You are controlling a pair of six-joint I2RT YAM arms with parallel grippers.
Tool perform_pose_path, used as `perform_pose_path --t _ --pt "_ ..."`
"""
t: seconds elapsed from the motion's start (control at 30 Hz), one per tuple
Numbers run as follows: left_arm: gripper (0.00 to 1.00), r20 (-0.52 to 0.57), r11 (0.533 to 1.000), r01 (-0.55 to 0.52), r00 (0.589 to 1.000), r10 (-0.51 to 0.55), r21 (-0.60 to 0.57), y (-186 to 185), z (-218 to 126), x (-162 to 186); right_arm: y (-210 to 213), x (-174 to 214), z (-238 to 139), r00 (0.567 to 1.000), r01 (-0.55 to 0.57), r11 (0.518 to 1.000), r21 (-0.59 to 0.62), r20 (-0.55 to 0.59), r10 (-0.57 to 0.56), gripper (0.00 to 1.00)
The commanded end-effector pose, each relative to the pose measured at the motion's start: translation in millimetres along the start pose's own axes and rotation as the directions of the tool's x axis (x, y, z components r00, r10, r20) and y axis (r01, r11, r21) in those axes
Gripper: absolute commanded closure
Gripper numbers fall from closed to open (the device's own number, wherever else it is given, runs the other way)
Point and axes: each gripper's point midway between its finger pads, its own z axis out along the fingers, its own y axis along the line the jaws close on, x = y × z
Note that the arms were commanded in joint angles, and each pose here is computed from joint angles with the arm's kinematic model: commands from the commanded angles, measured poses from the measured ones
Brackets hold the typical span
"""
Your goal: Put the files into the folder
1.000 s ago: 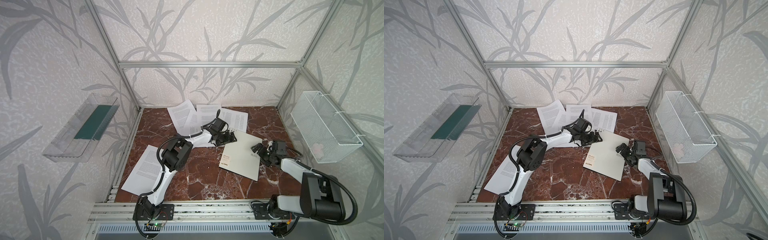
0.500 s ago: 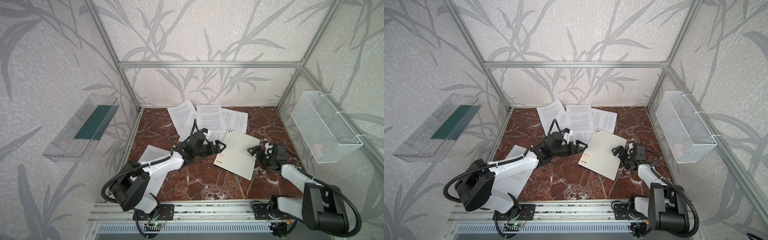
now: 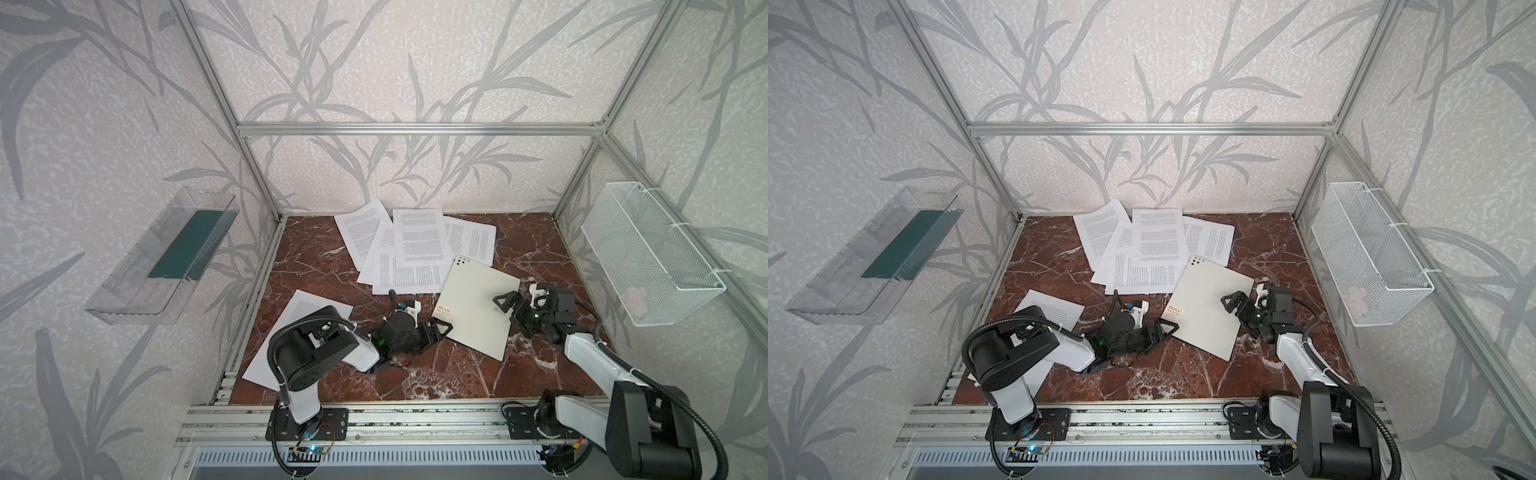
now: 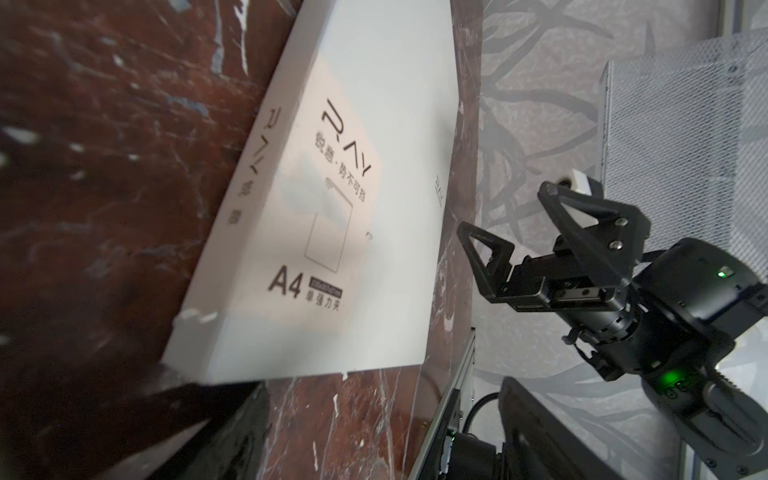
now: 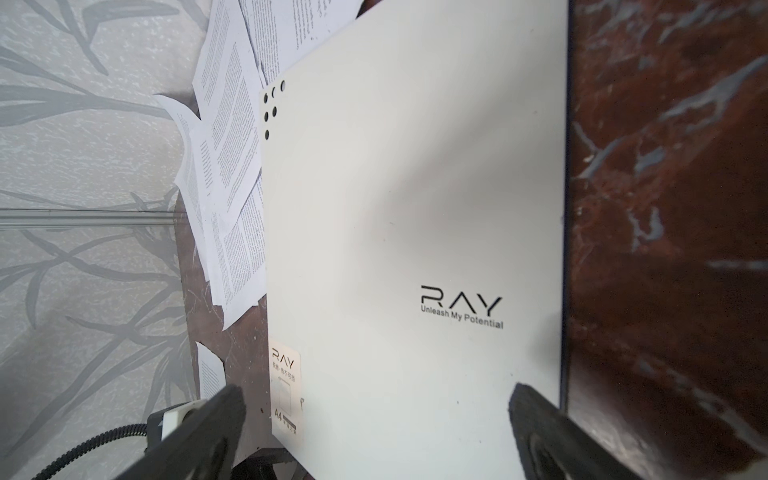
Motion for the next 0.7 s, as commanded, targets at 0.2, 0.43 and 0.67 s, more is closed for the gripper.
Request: perform_pose_path --t 0.2,0.43,0.67 --pt "0.16 0.075 0.986 0.032 0.996 -0.045 0.164 -27.0 6.1 -13.6 1.8 8.8 3.3 0.999 0.014 0.999 -0.039 -0.033 -0.015 0.00" --pt "0.26 0.095 0.979 0.046 0.993 -0.066 0.198 -22.7 16.2 -17.7 3.8 9.8 1.3 0.999 0.024 0.999 -0.046 -0.032 -0.026 0.00" --pt "0.45 0.131 0.976 0.048 0.988 -0.077 0.211 -23.8 18.7 -24.8 6.8 9.8 -0.6 0.999 0.033 0.998 -0.058 -0.029 -0.034 0.00"
